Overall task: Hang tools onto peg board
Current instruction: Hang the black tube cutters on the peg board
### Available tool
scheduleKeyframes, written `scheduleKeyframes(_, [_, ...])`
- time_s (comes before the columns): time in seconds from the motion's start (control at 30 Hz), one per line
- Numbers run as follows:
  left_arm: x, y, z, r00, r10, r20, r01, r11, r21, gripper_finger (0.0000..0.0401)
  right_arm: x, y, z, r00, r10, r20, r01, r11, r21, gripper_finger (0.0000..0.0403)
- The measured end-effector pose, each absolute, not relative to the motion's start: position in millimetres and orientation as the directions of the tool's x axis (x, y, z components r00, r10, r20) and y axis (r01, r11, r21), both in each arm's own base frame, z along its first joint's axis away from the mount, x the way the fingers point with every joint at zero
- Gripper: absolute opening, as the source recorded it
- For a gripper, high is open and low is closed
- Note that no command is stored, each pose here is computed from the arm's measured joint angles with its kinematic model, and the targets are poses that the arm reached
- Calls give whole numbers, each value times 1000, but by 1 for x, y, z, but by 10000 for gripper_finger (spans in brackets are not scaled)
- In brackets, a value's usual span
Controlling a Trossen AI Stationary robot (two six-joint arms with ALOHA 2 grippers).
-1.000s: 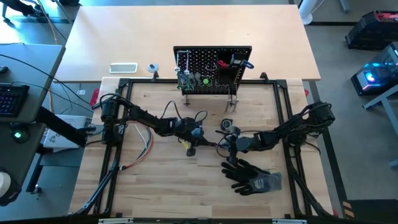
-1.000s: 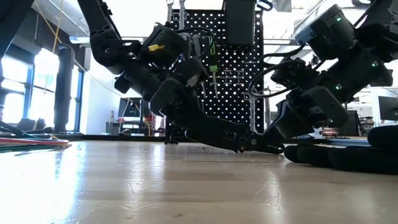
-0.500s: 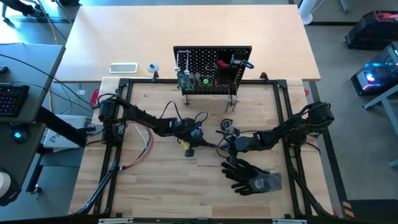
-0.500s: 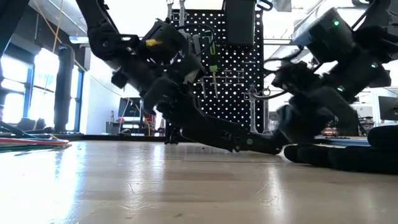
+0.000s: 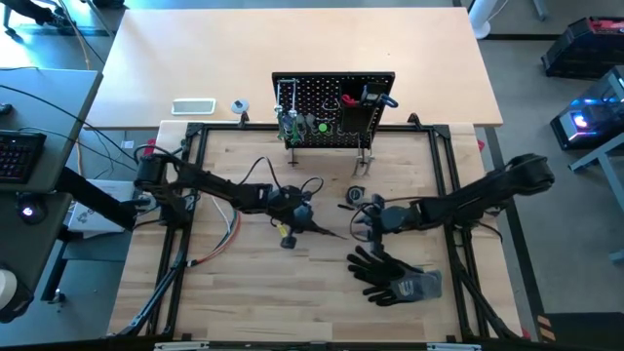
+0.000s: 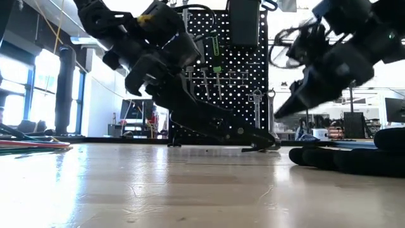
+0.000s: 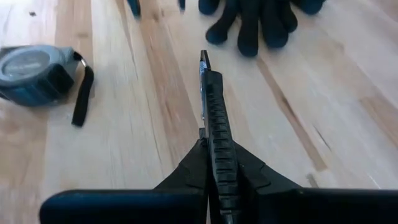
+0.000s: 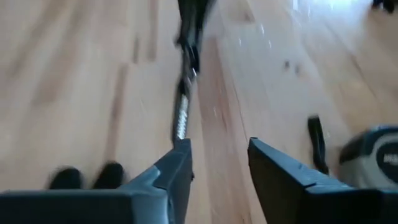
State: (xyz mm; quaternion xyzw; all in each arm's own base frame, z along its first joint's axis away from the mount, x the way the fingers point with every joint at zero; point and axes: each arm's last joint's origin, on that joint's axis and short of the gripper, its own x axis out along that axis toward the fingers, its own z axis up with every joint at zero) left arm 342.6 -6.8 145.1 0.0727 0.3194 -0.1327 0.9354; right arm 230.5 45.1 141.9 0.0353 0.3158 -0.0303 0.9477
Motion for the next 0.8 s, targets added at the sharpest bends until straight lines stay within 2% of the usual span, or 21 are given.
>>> scheduleKeyframes(0.17, [342, -11, 152, 770, -210, -603, 303, 951, 55, 18, 230, 47, 159, 851, 35, -524, 32, 992, 119, 175])
scheduleKeyframes(0.3, [347, -16, 159, 767, -218, -603, 314, 948, 57, 18, 233, 49, 161, 865, 110, -489, -14, 980, 196, 181])
scheduleKeyframes(0.57, [358, -23, 178, 745, -180, -642, 330, 937, 119, 18, 236, 51, 154, 848, 128, -514, 11, 966, 260, 181])
scheduleKeyframes(0.8, [364, -23, 189, 755, -177, -632, 308, 946, 103, 18, 240, 52, 161, 883, 136, -448, -21, 968, 251, 181])
